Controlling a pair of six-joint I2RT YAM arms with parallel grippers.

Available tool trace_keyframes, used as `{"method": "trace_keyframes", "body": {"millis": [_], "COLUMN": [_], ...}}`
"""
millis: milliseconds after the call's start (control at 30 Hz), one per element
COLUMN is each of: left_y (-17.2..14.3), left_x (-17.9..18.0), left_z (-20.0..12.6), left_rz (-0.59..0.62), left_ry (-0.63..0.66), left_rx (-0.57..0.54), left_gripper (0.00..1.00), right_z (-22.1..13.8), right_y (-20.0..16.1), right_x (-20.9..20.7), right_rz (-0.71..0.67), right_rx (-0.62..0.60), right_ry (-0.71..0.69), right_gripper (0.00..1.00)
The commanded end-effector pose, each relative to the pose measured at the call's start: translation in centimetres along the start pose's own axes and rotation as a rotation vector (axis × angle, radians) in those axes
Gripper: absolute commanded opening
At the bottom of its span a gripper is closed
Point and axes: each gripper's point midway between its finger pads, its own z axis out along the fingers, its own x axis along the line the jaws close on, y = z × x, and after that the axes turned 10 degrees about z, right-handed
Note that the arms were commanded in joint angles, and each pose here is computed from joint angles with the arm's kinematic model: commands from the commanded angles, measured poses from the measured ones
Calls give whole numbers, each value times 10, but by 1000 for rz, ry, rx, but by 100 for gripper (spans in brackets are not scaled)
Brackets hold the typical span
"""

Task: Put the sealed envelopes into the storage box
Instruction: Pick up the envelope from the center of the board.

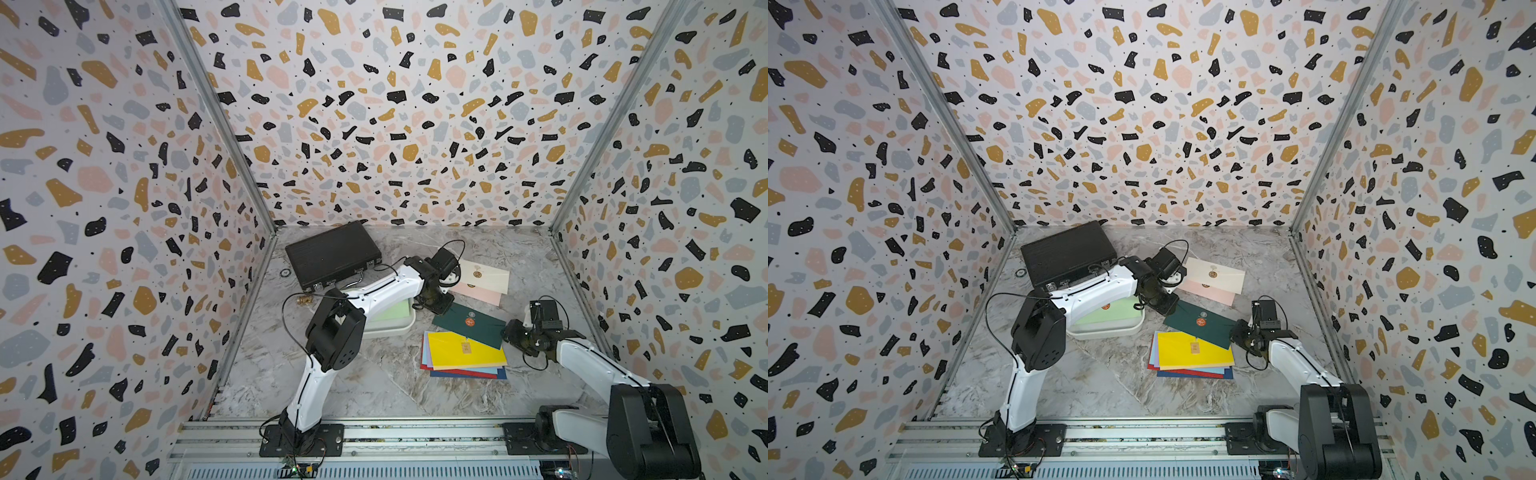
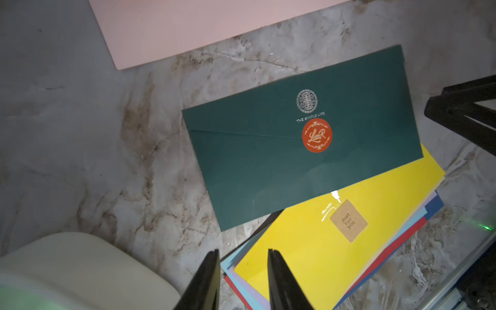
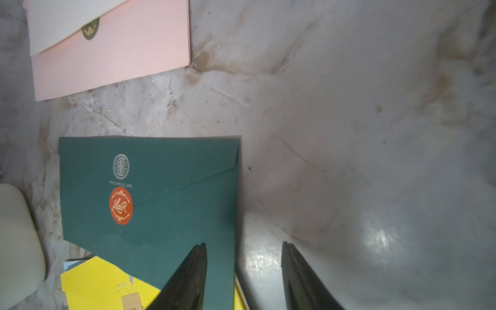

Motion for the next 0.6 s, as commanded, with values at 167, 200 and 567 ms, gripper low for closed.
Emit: {"method": "trace_keyframes", "body": {"millis": [167, 200, 567], "left_y": [-15, -15, -20], "left_x": [10, 9, 9], "left_z": [37, 41, 69], "left_rz": [-55, -56, -69], "left_ry": [0, -2, -28], "left_rx": [98, 105, 138], "left_gripper": [30, 30, 27], "right_z": [11, 11, 9], "right_y": [-7, -6, -3], "right_x": [8, 8, 31], "right_rz": [49, 47, 79], "right_rx": [50, 50, 85], "right_ry": [74, 76, 190], "right_gripper": [50, 50, 49]}}
